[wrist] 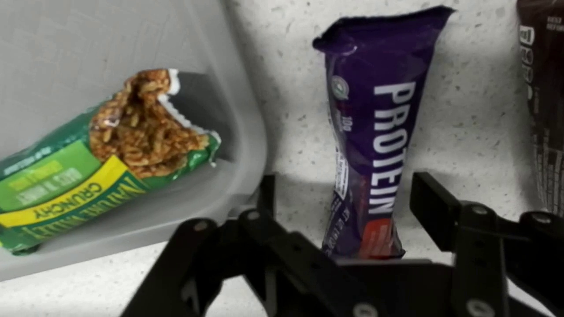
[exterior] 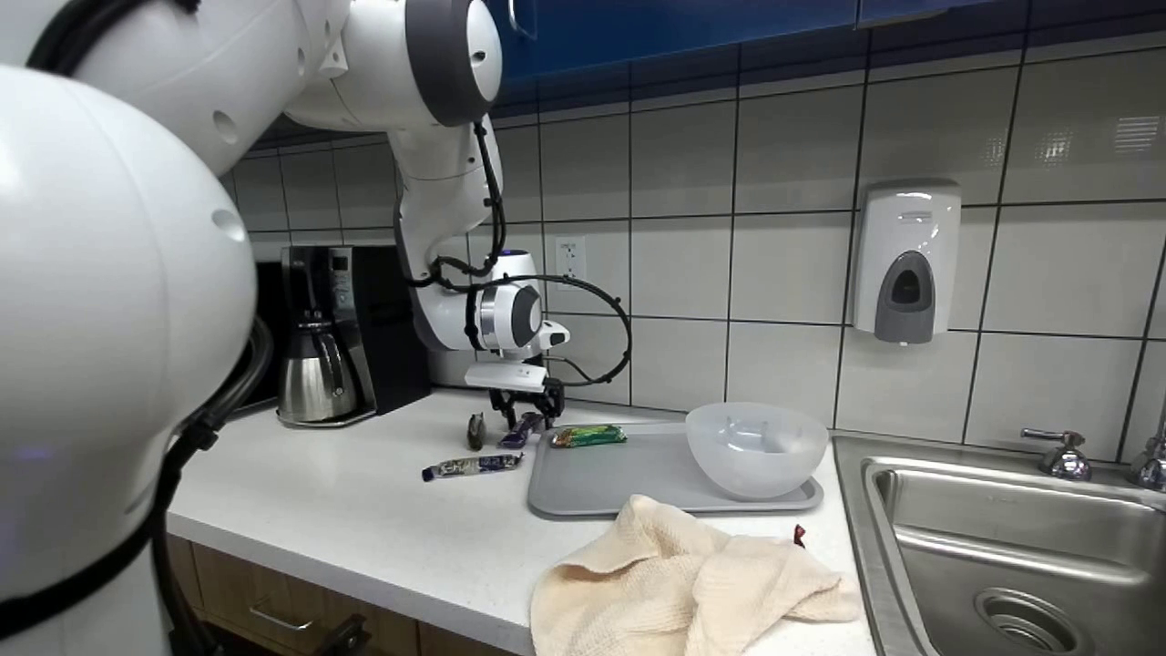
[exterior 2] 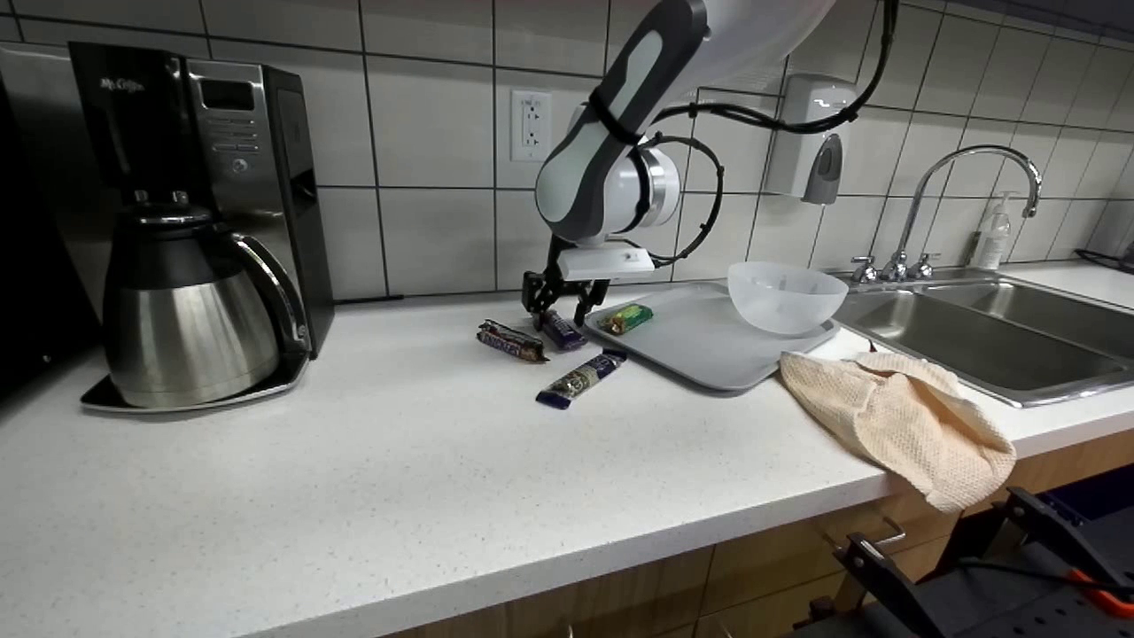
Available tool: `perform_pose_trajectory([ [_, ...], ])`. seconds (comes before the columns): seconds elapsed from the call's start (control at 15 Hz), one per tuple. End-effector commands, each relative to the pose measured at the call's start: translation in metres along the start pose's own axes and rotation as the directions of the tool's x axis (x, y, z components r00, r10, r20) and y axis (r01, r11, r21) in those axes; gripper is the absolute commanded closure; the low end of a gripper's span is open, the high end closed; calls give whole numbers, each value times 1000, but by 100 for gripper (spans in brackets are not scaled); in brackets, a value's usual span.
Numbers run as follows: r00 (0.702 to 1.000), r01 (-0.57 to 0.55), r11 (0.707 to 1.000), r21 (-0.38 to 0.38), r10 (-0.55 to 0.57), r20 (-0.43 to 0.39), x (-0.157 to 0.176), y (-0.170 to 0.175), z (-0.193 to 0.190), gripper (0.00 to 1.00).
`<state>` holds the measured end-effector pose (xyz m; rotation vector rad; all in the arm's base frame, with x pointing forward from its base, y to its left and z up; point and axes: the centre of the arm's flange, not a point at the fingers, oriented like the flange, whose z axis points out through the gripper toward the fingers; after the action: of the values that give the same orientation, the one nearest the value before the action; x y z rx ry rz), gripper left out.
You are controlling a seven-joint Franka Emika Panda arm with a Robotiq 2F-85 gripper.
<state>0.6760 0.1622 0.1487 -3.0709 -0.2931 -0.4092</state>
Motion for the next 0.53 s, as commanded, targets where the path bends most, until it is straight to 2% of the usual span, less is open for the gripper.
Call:
perform_pose_trajectory([
  [0.0, 1000, 4, 1000, 19, -4, -10, 10, -3, -28, 0],
  [0.47, 998, 0, 1000, 19, 1, -57, 14, 3, -52, 0],
])
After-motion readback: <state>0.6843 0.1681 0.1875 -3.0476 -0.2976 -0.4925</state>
